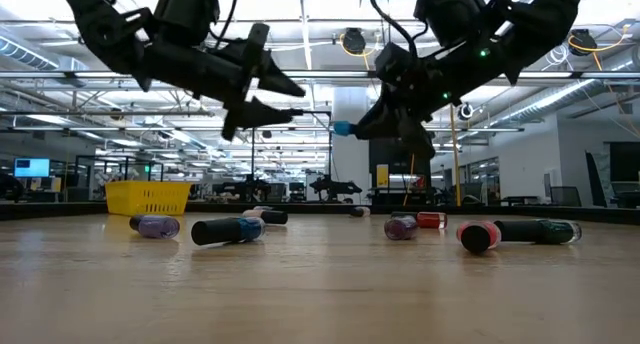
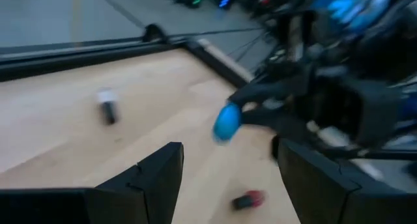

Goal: Pick & Place Nail Polish
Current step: Put the blue nail polish into the yellow bin

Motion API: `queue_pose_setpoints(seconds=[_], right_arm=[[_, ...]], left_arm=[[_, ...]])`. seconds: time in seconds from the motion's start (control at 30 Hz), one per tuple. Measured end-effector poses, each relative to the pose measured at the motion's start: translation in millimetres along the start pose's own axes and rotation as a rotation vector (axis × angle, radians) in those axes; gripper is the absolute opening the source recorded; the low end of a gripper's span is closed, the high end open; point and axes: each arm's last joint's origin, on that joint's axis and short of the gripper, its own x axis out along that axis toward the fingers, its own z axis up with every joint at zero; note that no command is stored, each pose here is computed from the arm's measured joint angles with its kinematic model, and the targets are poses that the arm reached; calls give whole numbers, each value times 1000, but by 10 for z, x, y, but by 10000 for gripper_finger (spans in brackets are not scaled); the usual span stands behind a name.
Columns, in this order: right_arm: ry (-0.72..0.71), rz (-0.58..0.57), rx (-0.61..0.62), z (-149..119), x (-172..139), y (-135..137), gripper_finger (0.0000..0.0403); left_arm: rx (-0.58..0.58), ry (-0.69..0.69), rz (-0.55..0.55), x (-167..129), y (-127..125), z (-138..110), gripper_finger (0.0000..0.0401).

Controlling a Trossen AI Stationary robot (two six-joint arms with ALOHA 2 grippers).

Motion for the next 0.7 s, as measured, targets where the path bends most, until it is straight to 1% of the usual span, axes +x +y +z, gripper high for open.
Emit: queue_pose_setpoints(seconds=[0.07,0.17,0.4,0.7], right_arm=[[-23,-5,5,37,-15,10,48],[-52,-22,11,83,-33,7,48],[-81,-41,25,119,-44,-7,48],[-80,-38,31,117,-43,-5,48]], left_arm=[[-13,-14,-51,46,-3,-21,246],[-22,-20,-88,91,5,-56,246],[-41,-11,-88,198,15,-98,246],[49,9,-106,481,-131,-60,246]])
